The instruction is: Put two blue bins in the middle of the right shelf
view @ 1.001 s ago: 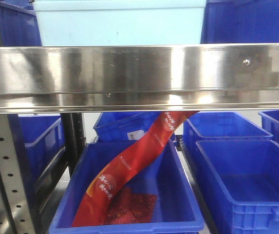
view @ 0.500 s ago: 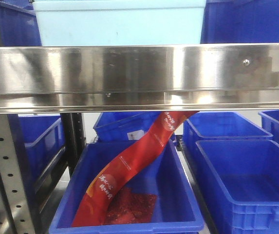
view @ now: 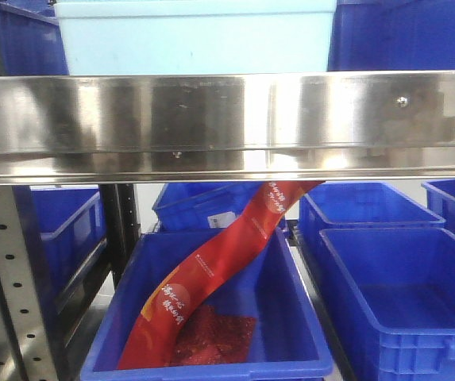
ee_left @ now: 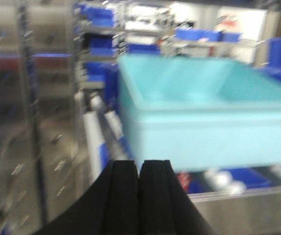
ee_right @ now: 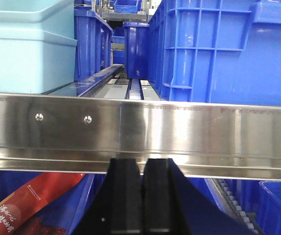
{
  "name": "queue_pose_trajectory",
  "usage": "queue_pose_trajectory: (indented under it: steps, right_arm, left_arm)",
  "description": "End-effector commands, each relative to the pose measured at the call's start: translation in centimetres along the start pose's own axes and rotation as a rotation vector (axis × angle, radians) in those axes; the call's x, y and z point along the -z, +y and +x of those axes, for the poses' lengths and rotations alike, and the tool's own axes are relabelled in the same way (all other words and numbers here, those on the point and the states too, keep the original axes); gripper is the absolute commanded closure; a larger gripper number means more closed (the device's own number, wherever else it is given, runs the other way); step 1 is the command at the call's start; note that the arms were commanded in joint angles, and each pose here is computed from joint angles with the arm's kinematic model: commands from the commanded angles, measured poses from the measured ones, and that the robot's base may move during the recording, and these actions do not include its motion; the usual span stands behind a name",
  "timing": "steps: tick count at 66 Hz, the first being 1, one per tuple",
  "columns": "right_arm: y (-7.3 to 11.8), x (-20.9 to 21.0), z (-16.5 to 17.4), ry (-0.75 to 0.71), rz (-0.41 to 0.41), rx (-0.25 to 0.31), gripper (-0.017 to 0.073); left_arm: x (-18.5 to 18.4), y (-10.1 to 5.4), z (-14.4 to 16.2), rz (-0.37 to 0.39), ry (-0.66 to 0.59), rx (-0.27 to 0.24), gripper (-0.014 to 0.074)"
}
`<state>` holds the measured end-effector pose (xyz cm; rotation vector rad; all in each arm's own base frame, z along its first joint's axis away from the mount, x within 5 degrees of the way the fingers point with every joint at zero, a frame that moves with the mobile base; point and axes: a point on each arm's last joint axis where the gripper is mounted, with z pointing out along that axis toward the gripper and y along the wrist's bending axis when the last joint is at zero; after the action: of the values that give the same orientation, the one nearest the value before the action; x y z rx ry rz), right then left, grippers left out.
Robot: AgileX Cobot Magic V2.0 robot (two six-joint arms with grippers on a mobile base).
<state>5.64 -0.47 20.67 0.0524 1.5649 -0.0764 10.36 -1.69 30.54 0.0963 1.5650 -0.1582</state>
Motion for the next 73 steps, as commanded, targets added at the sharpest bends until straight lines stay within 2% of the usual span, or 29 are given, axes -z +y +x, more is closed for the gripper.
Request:
queue_pose_trajectory:
  steps: [1,9,26,30,34,73]
  right_arm:
    - [0.0,0.0,-0.2,-0.029,0.007,0.006,0.0726]
    - [0.0,0.0,-0.2,-0.029,0.007,0.006,0.0726]
    - [0.0,0.0,-0.2,-0.029,0.007,0.006,0.0726]
    - [0.0,0.0,-0.2,-0.029,0.007,0.006,0.0726]
    - [0.0,0.0,-0.2,-0.029,0.007,0.006,0.0726]
    - [0.0,0.0,-0.2,-0.029,0.007,0.006,0.0726]
  left_arm:
    - [0.9,0.6,2.1,-0.051,-0.001,-0.008,0.0704]
    - [2.4,1.2,5.0,-0.12,0.002,-0.008,0.0704]
    - [4.6,1.5,9.2,-0.184,-0.064,-0.014,0.0704]
    - [5.0,1.4,9.0,-0.187,-0.105,-0.018,0.0704]
    - [5.0,1.5,9.4,-0.192,-0.062,-0.014,0.0704]
    - [5.0,1.4,9.3,-0.189,-0.07,-0.015,0.0704]
